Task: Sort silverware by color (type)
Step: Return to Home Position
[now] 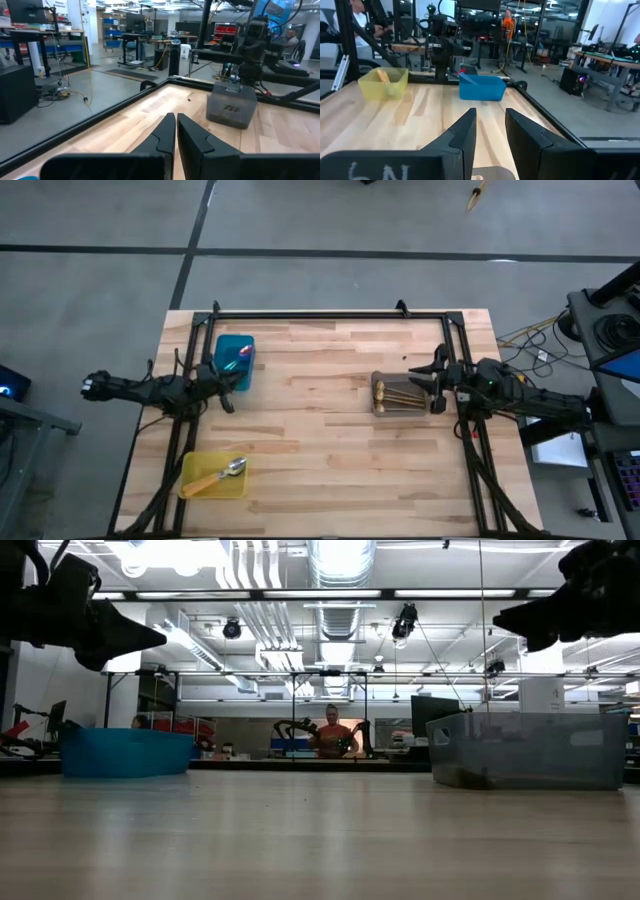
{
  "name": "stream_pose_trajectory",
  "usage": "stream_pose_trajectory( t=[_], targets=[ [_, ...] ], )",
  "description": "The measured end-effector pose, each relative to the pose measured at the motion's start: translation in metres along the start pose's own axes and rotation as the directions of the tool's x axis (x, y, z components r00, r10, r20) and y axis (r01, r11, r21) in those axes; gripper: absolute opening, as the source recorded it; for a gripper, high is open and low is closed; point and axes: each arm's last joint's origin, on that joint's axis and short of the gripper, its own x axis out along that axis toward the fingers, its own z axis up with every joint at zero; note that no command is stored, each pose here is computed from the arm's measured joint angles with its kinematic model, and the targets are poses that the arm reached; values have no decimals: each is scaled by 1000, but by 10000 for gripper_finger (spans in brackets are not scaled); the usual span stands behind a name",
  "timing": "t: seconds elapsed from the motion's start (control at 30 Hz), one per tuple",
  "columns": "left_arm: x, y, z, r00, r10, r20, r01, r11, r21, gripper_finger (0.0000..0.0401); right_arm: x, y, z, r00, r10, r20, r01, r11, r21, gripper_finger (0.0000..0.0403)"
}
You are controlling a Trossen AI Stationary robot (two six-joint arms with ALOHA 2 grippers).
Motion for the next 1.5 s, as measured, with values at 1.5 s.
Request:
stream_pose_trajectory(
  t=[1.5],
  targets=[
    [1,-1,-1,1000,-4,-11,4,1000,9,0,-2,-5,-27,958,-286,25,283,930,-232,95]
  ],
)
